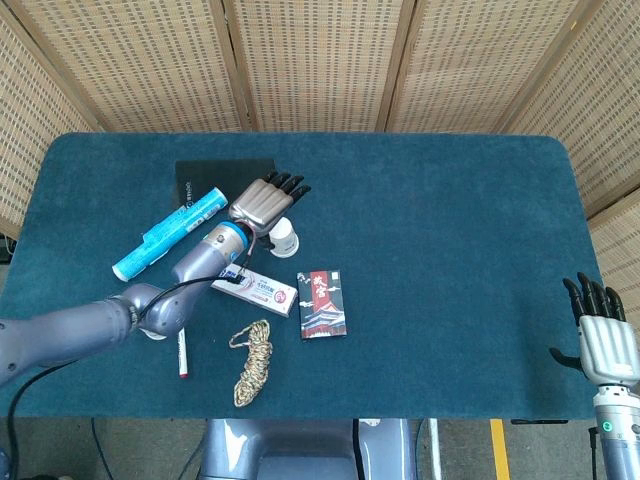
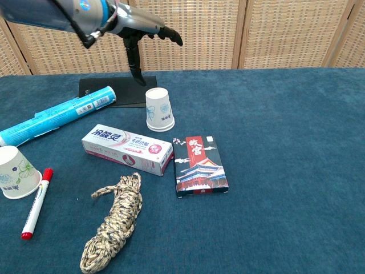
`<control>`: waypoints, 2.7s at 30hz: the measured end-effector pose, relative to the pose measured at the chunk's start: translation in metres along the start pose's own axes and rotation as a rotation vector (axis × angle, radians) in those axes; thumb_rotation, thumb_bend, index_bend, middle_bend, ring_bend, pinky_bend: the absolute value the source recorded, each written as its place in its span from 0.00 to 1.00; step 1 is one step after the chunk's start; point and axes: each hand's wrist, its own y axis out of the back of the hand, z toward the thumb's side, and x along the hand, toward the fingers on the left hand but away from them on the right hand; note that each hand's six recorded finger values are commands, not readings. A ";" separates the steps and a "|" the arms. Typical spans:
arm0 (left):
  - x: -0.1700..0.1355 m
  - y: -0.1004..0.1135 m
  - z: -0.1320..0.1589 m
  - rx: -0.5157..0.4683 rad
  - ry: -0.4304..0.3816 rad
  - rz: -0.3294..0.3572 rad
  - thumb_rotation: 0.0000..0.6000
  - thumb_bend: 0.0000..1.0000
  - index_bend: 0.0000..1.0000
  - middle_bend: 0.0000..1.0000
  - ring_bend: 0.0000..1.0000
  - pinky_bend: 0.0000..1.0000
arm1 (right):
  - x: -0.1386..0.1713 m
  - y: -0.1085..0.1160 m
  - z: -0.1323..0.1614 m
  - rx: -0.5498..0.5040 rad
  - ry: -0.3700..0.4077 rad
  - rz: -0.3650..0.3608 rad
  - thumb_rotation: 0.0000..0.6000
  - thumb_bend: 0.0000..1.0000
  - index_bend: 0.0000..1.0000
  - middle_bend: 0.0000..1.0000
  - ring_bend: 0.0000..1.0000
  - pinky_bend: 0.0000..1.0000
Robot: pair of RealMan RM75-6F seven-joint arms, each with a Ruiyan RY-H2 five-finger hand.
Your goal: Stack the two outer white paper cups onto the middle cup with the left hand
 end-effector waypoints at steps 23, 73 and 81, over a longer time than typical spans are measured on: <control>-0.232 -0.150 -0.117 -0.190 0.058 0.017 1.00 0.00 0.09 0.04 0.05 0.14 | 0.005 -0.007 0.014 0.018 0.042 0.017 1.00 0.00 0.00 0.00 0.00 0.00; -0.175 -0.131 -0.124 -0.300 0.008 0.162 1.00 0.06 0.52 0.40 0.38 0.41 | 0.006 -0.011 0.018 0.025 0.055 0.025 1.00 0.00 0.00 0.00 0.00 0.00; -0.097 -0.067 -0.103 -0.227 0.015 0.108 1.00 0.06 0.51 0.40 0.38 0.40 | 0.005 -0.012 0.015 0.027 0.044 0.030 1.00 0.00 0.00 0.00 0.00 0.00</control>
